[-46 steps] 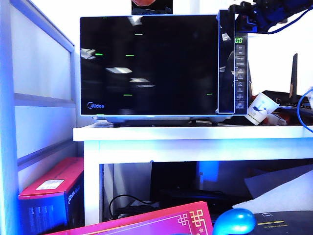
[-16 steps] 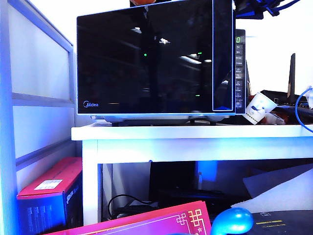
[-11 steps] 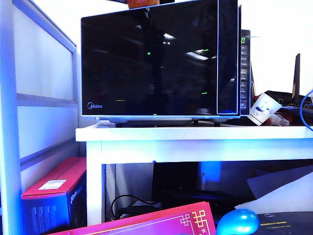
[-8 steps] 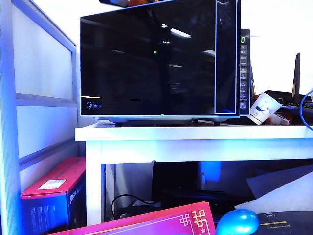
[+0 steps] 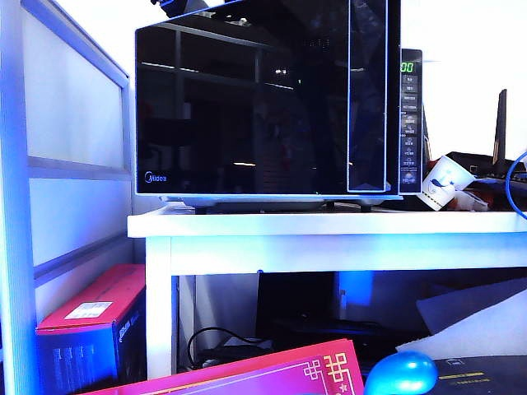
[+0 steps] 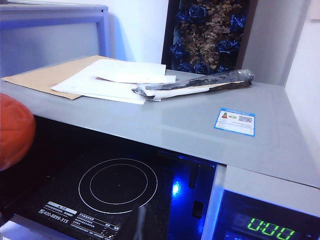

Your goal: Open the microwave door, place the orange inside the microwave, then close the microwave door.

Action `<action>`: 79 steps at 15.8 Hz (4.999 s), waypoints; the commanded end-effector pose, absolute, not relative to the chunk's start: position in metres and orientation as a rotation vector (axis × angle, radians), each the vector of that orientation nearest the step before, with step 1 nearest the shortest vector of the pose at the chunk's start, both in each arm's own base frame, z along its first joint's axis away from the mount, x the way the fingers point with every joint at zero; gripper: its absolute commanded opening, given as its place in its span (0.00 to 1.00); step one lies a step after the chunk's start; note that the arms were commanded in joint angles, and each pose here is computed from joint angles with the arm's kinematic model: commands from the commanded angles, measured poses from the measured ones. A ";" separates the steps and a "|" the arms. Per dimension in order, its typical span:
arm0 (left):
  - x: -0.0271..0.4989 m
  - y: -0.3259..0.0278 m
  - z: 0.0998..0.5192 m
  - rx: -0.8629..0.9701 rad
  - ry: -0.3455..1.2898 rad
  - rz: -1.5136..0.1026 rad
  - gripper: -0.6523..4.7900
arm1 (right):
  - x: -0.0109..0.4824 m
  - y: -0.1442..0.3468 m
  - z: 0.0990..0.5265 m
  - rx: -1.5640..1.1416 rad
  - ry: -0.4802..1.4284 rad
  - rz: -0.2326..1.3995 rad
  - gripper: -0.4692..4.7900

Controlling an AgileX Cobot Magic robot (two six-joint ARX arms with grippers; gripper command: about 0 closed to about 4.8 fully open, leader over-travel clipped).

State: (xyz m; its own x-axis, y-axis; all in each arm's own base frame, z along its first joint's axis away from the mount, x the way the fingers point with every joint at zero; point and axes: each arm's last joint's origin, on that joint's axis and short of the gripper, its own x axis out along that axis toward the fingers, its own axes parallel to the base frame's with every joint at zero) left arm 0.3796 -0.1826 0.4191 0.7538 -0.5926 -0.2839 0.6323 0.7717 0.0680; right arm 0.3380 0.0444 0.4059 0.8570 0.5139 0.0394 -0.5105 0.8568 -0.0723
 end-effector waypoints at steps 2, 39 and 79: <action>0.373 -0.180 0.416 0.176 0.330 -0.677 0.47 | 0.335 0.046 0.409 -0.068 -0.078 0.596 0.11; 0.346 -0.182 0.430 -0.290 0.564 -1.107 0.47 | 0.333 0.071 0.395 -0.349 -0.215 1.101 1.00; 0.343 -0.183 0.432 -0.288 0.562 -1.225 0.47 | 0.330 0.122 0.390 -0.077 -0.082 1.205 1.00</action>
State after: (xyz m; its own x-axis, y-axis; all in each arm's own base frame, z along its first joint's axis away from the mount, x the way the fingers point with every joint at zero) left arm 0.3452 -0.1832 0.4281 0.2386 -0.9343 -0.2648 0.7889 0.3455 -0.5082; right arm 0.3307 0.1216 0.3900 0.3555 0.9342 0.0297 -0.9272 0.3565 -0.1148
